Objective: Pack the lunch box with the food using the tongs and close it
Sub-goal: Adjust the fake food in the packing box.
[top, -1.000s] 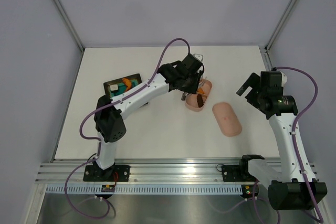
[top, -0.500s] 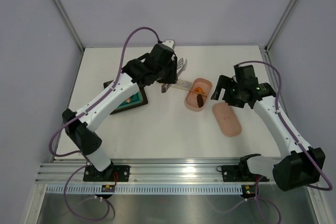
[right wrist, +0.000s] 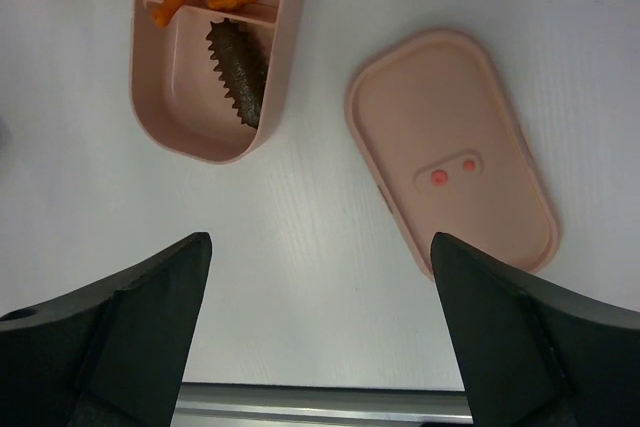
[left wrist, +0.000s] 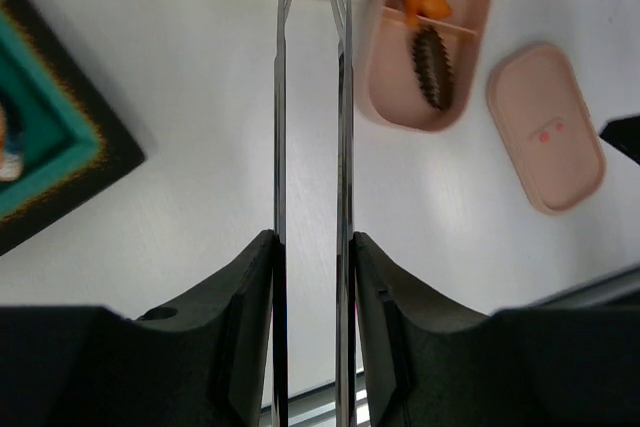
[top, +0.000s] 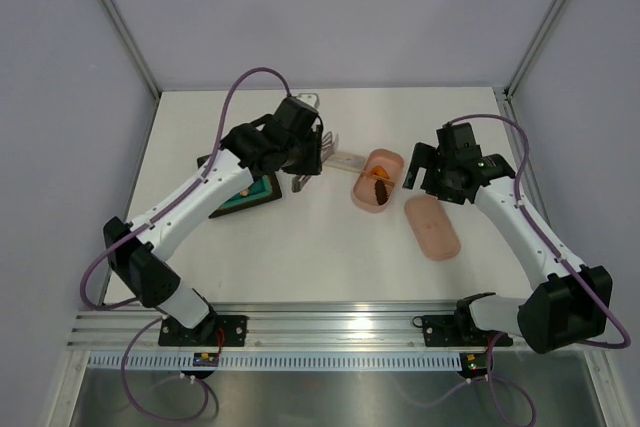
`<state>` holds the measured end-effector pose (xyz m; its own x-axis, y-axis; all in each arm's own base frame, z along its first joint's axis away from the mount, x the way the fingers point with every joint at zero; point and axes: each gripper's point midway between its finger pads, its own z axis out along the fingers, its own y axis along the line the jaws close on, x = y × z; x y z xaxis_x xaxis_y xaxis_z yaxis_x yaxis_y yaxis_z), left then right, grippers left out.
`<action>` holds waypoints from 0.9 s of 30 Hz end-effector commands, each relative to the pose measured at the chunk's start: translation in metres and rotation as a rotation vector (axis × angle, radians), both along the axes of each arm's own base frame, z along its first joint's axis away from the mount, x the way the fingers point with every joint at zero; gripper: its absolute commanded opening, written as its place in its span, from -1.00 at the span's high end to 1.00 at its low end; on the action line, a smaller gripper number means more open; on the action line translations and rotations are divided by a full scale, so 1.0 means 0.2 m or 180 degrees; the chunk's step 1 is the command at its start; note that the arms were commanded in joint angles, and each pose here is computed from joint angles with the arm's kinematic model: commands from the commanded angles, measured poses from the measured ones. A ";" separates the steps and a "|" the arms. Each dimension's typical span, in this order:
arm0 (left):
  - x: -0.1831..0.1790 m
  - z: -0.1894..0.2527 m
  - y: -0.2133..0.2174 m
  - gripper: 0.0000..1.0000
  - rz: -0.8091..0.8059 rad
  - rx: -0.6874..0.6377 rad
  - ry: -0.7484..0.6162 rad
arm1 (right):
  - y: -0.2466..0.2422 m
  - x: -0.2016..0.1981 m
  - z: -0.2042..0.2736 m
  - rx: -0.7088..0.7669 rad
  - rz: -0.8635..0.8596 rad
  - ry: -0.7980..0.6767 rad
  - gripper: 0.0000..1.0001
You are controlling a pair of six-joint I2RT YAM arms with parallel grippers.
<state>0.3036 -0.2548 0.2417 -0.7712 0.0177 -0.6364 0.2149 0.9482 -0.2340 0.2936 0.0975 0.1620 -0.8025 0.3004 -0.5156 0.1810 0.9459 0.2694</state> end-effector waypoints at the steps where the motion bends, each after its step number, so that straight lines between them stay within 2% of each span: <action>1: -0.05 0.01 -0.24 0.25 -0.0377 -0.0205 0.0044 | -0.13 0.02 0.07 -0.0150 -0.0306 -0.0136 -0.99; 5: -0.07 -0.03 -0.39 0.25 -0.0590 -0.0376 0.0146 | -0.25 -0.03 0.06 -0.0007 -0.0465 -0.0119 -0.99; 11: -0.05 -0.12 -0.51 0.23 -0.0663 -0.0342 0.0213 | -0.36 -0.06 0.05 -0.0004 -0.0619 -0.0101 -0.99; 17: -0.01 -0.16 -0.55 0.21 -0.0659 -0.0302 0.0236 | -0.35 -0.06 0.06 0.0024 -0.0612 -0.0117 -0.99; 20: 0.00 -0.19 -0.57 0.14 -0.0673 -0.0265 0.0283 | -0.35 -0.06 0.06 0.0020 -0.0608 -0.0112 -0.99; 27: 0.02 -0.24 -0.58 0.16 -0.0650 -0.0178 0.0316 | -0.35 -0.06 0.06 0.0014 -0.0607 -0.0113 -0.99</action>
<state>0.3007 -0.3579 0.1751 -0.8356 0.1685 -0.5229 0.3562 0.8908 -0.2820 0.2823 0.0271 0.1685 -0.7143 0.4631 -0.5247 0.3694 0.8863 0.2793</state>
